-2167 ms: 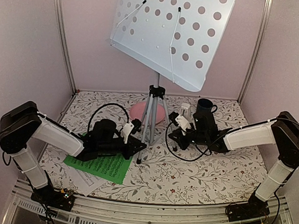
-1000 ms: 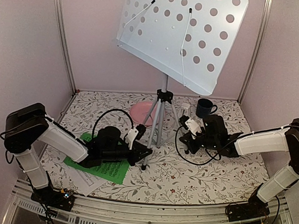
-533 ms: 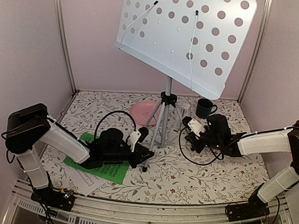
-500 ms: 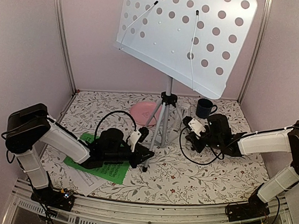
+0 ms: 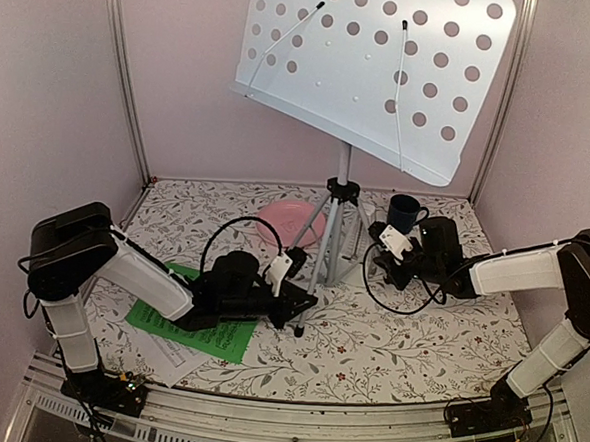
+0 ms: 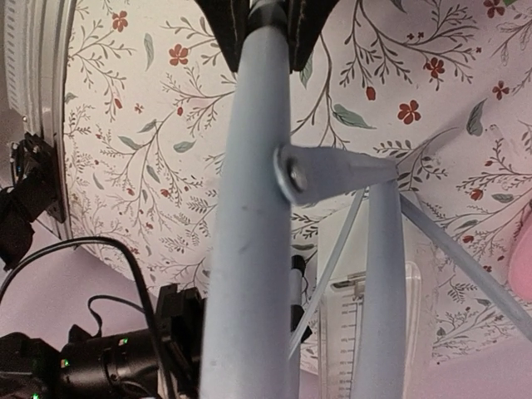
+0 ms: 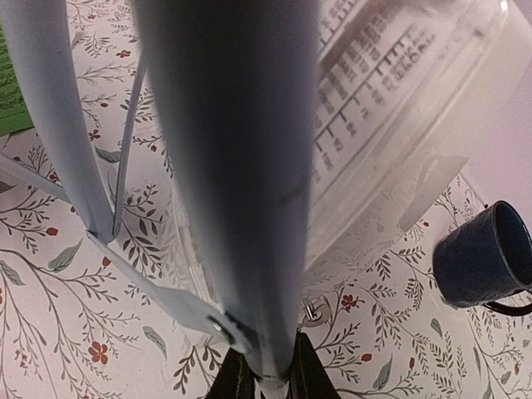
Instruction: Set up the instrument practice props
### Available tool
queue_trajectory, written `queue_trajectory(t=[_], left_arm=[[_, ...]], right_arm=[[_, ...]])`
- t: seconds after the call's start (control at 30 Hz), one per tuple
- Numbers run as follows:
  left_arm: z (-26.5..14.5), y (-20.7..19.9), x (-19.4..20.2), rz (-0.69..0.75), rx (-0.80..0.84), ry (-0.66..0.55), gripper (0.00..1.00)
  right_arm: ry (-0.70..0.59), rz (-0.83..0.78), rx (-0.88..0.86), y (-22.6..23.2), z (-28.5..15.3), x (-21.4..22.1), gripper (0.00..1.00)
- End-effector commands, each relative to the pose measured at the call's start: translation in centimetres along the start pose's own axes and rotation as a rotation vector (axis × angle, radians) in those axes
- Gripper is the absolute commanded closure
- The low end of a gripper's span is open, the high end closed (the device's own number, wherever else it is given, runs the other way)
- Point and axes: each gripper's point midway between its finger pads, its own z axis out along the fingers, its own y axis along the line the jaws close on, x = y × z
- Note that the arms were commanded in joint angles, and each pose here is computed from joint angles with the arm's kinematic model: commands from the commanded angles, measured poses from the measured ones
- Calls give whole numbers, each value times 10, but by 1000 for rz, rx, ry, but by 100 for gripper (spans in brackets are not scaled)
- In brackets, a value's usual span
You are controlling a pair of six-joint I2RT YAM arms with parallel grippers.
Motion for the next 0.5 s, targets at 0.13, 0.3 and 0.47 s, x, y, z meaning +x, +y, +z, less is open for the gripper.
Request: queue_trajectory(t=[0.13, 0.3, 0.47], left_arm=[[-17, -5, 74, -128, 1, 220, 100], [-14, -1, 73, -123, -27, 231, 100], [-1, -2, 60, -127, -28, 215, 100]], right_arm=[[45, 29, 279, -83, 11, 4, 100], [46, -1, 279, -89, 25, 1, 100], [79, -8, 300, -101, 22, 16, 100]])
